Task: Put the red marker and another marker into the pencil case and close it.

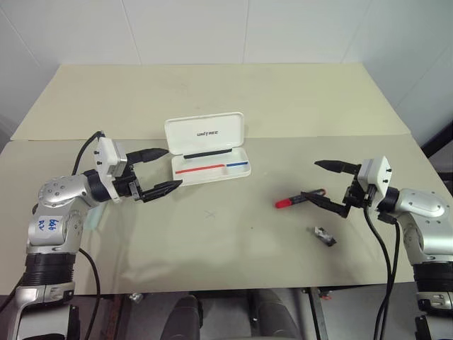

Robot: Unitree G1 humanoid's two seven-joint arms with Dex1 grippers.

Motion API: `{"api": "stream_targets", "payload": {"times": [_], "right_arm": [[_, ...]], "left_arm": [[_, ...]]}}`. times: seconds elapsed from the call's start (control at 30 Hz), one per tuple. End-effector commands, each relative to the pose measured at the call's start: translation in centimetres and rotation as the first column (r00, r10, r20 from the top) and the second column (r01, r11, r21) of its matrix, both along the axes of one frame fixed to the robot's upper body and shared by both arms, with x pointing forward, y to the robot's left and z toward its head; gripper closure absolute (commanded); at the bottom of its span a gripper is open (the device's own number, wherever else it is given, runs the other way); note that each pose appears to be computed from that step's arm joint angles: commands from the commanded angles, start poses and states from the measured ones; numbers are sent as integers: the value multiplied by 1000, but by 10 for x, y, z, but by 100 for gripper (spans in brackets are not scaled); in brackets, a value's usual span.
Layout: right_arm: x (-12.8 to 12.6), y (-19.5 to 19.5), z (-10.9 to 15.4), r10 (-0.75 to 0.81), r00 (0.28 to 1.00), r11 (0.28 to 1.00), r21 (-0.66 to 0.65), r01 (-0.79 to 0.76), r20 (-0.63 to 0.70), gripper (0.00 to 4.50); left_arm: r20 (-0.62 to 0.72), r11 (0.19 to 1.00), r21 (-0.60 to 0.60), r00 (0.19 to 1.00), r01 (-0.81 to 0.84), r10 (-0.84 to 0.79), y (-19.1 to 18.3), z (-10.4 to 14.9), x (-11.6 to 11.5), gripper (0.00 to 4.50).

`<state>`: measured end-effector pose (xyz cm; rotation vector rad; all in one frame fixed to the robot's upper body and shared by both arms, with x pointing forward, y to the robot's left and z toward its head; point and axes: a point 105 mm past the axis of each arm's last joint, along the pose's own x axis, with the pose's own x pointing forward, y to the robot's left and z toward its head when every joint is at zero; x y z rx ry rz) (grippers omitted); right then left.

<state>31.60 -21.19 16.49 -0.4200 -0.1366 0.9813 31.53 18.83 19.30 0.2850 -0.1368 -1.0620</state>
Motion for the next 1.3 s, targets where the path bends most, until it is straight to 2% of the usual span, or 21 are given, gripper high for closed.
{"api": "stream_targets", "payload": {"times": [0.03,0.2,0.3,0.43,0.53,0.67,0.9,1.03,1.3], "right_arm": [[-3,-5,9,18,999,1000,12,-18,37,0],[-7,7,12,82,996,996,16,-82,38,0],[-6,15,22,117,991,993,14,-118,62,0],[-11,50,44,237,965,971,9,-240,112,0],[-12,74,59,282,948,957,23,-288,150,0],[-15,96,65,325,932,940,48,-336,161,0],[-24,123,70,377,909,917,69,-394,177,0],[-27,132,72,370,909,916,89,-392,192,0],[-25,133,74,333,919,926,110,-361,212,0]], "left_arm": [[21,1000,30,1000,-2,1,3,3,-3,4],[4,999,40,1000,6,-6,2,1,-7,4],[-8,998,66,1000,12,-12,4,-1,-7,4],[-19,994,107,1000,24,-22,11,1,-6,4],[-28,988,147,999,42,-38,13,-3,-8,69],[-31,980,197,999,37,-32,9,-8,2,197],[-42,949,310,998,54,-43,-3,-10,34,197],[-68,950,307,997,52,-32,-8,-9,55,197],[-99,917,374,989,141,-112,-30,-14,68,197]]}}
